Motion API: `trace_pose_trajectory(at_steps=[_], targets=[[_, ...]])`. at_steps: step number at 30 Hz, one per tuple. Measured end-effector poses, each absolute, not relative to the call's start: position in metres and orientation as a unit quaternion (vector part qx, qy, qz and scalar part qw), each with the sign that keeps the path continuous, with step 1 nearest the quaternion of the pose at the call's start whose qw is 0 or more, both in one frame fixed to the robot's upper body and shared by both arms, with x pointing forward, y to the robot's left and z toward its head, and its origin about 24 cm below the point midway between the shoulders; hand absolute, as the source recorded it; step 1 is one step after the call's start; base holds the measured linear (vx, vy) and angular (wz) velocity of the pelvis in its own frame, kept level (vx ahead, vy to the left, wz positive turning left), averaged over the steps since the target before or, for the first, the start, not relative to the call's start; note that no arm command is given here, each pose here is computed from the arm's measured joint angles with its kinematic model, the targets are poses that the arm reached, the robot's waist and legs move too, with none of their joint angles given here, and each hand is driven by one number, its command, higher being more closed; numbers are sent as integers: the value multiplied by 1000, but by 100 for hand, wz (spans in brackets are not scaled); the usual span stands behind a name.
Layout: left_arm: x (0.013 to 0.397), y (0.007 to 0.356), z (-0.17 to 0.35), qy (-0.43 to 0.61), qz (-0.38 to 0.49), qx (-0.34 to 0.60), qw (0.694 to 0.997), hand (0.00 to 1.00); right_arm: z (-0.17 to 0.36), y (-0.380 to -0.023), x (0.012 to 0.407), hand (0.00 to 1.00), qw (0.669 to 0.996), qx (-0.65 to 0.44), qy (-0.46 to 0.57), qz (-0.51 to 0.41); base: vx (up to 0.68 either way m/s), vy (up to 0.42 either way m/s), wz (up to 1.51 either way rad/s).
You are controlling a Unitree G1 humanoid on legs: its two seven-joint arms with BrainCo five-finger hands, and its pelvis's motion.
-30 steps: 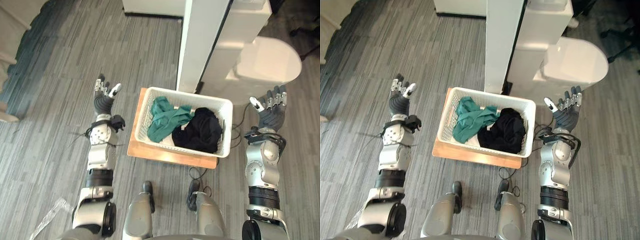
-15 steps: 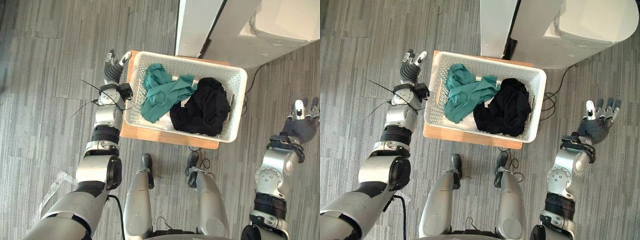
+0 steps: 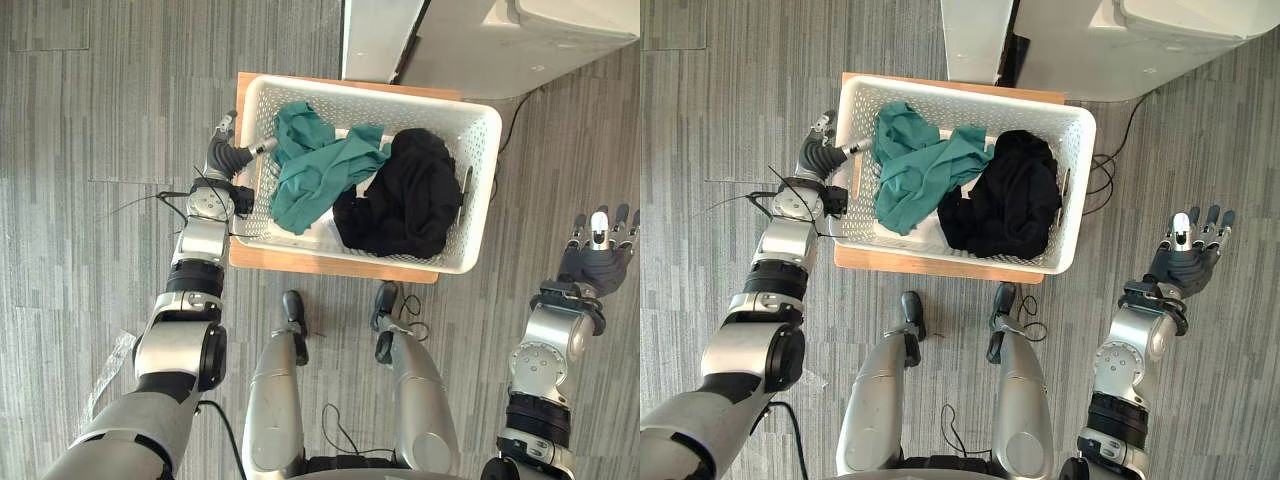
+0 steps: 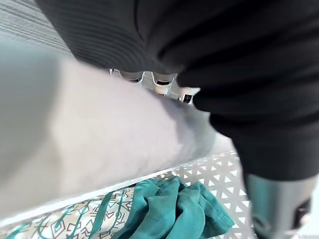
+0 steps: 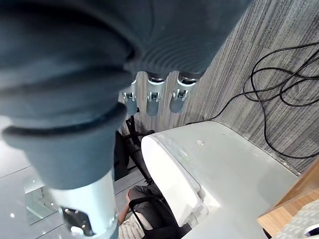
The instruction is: Pick up the laundry basket with both hands and put the clothes into the washing machine.
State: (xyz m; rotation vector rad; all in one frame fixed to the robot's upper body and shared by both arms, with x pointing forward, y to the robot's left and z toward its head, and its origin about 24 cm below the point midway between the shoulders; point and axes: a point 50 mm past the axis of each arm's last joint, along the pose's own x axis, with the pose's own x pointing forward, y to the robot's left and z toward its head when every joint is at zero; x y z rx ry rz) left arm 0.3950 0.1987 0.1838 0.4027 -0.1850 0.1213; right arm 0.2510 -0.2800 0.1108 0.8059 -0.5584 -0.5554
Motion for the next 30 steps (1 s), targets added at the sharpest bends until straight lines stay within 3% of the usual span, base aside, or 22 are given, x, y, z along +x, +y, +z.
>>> trace_pose_trajectory(at_steps=[7, 10, 11, 14, 25, 30], targets=[[380, 199, 167, -71, 12, 271, 960, 0, 113, -268, 246, 0, 865, 381, -252, -207, 4, -6, 3], [375, 200, 172, -76, -1, 290, 954, 0, 114, -269, 252, 0, 895, 348, -216, -176, -7, -1, 4], [374, 200, 178, -85, -7, 299, 951, 0, 117, -271, 259, 0, 916, 312, -195, -160, -10, 3, 8], [376, 197, 185, -88, -15, 311, 946, 0, 122, -275, 279, 0, 936, 277, -165, -139, -16, -3, 3], [409, 185, 210, -57, -39, 333, 941, 0, 110, -301, 336, 0, 958, 249, -52, -132, -22, -10, 8], [417, 181, 224, -56, -41, 342, 937, 0, 124, -289, 364, 0, 979, 187, -8, -80, -29, 0, 4]])
